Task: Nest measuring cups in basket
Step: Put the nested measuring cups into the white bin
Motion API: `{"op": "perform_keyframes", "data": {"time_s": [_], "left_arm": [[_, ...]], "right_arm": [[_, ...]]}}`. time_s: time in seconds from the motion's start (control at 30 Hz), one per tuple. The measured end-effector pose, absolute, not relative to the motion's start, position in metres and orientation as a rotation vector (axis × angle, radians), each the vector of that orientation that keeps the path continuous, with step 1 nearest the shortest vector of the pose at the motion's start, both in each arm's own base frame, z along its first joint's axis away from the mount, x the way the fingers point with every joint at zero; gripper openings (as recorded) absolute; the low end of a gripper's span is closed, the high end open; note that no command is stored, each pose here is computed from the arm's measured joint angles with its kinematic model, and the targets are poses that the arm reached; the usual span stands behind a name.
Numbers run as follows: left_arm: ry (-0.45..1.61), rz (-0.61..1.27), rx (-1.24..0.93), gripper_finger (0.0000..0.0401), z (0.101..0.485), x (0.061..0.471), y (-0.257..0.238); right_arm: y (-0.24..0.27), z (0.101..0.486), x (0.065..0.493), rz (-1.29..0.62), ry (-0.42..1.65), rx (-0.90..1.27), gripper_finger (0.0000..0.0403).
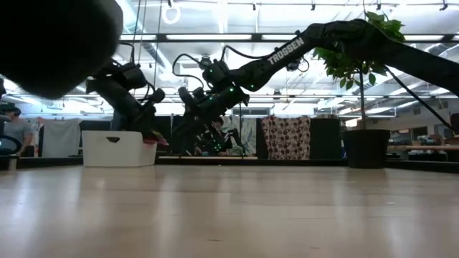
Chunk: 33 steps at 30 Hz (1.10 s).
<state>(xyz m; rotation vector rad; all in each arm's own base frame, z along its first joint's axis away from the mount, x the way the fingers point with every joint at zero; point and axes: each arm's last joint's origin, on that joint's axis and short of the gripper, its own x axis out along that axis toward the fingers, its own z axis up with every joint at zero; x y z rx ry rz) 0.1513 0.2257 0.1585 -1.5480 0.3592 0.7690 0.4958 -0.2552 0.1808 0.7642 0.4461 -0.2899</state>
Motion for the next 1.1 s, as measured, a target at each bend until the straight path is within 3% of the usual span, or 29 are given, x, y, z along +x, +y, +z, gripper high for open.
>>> {"op": "perform_keyframes", "data": {"time_s": [0.73, 1.1], "left_arm": [[0.412, 0.726, -1.572, 0.0107, 0.175, 0.140, 0.211], [0.470, 0.841, -1.508, 0.0107, 0.196, 0.121, 0.189]], "right_arm": [[-0.249, 0.181, 0.500, -0.381, 0.423, 0.801, 0.0084], [-0.256, 0.181, 0.497, -0.416, 0.405, 0.821, 0.0084]]}}
